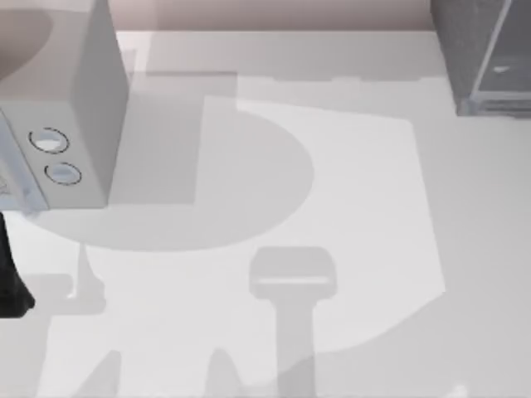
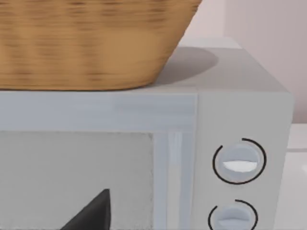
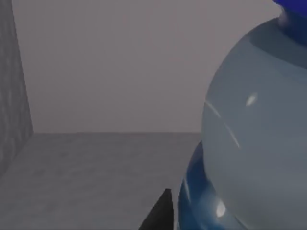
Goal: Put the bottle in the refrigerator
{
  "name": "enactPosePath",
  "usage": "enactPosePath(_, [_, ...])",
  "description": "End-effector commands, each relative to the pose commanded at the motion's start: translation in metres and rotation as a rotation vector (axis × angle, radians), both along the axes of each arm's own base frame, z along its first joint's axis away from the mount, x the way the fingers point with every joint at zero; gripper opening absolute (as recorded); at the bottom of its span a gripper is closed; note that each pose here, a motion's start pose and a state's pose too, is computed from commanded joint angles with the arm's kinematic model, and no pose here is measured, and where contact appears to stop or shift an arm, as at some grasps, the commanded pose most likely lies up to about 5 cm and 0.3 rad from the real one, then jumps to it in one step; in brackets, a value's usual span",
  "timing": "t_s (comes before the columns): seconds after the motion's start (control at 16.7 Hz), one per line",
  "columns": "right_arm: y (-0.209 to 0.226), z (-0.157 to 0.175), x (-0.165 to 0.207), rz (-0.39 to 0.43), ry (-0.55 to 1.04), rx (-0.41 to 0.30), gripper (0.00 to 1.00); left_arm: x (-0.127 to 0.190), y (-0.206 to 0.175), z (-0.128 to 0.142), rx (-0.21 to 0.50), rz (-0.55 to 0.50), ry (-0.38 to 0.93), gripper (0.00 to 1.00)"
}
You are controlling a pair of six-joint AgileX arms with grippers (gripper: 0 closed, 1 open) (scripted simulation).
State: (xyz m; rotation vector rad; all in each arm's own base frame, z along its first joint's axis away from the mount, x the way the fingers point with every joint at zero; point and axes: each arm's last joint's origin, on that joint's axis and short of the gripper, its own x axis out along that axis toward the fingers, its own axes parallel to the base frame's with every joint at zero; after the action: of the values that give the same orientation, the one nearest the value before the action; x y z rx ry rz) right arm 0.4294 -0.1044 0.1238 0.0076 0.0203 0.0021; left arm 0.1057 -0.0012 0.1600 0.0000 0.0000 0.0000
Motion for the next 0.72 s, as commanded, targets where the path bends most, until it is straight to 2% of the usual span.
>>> enactPosePath(0.36, [-0.001,0.007,0.063,0.0,-0.024,-0.003,0.01,0.0,0.0,0.0,0.0,0.0,0.0,1.0])
enactPosePath(0.72, [0.001,0.005,0.075,0.002,-0.012,-0.003,0.01,0.0,0.0,0.0,0.0,0.0,0.0,1.0])
